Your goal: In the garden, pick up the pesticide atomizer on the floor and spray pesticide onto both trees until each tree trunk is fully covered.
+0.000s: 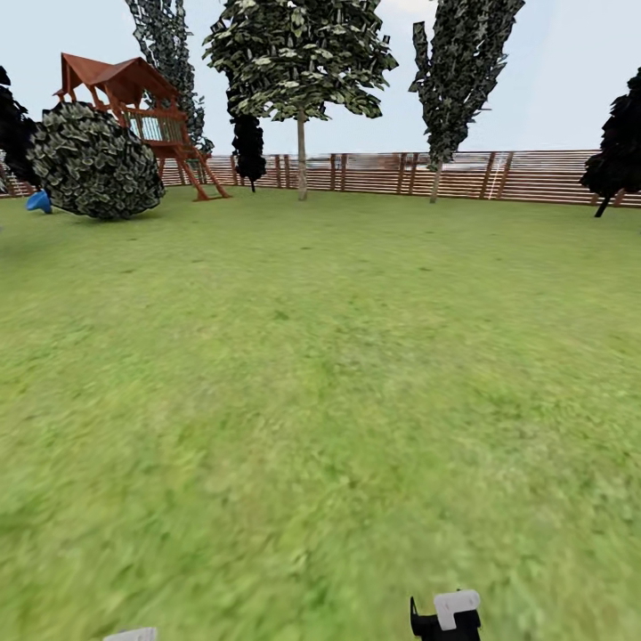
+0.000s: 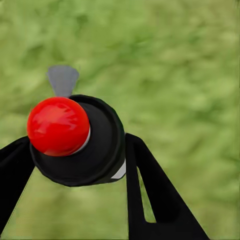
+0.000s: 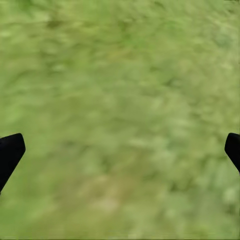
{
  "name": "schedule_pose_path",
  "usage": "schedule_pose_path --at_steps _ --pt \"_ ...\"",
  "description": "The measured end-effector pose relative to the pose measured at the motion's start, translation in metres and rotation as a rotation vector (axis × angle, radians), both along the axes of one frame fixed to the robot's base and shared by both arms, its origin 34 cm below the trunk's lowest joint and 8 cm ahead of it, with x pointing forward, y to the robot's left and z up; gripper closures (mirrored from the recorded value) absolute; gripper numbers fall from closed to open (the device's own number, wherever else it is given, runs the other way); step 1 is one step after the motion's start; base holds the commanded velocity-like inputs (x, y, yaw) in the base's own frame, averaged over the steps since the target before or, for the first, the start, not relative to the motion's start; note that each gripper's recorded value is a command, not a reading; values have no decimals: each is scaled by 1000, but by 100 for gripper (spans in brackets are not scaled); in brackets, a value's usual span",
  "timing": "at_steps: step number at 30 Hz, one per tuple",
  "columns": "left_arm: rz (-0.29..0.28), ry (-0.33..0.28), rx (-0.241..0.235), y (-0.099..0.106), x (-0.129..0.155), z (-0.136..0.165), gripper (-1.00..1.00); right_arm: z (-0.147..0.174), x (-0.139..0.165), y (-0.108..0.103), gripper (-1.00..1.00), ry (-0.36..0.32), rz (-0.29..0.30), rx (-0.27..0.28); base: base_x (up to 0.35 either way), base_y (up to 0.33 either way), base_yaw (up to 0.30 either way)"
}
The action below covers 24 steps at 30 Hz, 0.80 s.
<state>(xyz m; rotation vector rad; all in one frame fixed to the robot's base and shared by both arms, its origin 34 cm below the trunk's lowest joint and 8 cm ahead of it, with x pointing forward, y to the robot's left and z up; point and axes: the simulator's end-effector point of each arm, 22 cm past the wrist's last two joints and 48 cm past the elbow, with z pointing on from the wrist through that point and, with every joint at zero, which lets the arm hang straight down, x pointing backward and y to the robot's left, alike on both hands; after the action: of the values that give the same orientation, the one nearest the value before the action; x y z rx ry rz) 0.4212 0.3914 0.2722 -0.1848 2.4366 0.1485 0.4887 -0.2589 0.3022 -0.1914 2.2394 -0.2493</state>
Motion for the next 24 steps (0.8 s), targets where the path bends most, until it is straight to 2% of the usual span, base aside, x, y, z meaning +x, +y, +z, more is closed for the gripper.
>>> schedule_pose_path --at_steps 11,24 --pt "1 0 1 1 0 0 100 -11 -25 -1 -100 39 -1 -2 338 0 0" --pt "1 -2 2 1 0 1 100 -12 -28 -1 -100 42 -1 -2 338 0 0"
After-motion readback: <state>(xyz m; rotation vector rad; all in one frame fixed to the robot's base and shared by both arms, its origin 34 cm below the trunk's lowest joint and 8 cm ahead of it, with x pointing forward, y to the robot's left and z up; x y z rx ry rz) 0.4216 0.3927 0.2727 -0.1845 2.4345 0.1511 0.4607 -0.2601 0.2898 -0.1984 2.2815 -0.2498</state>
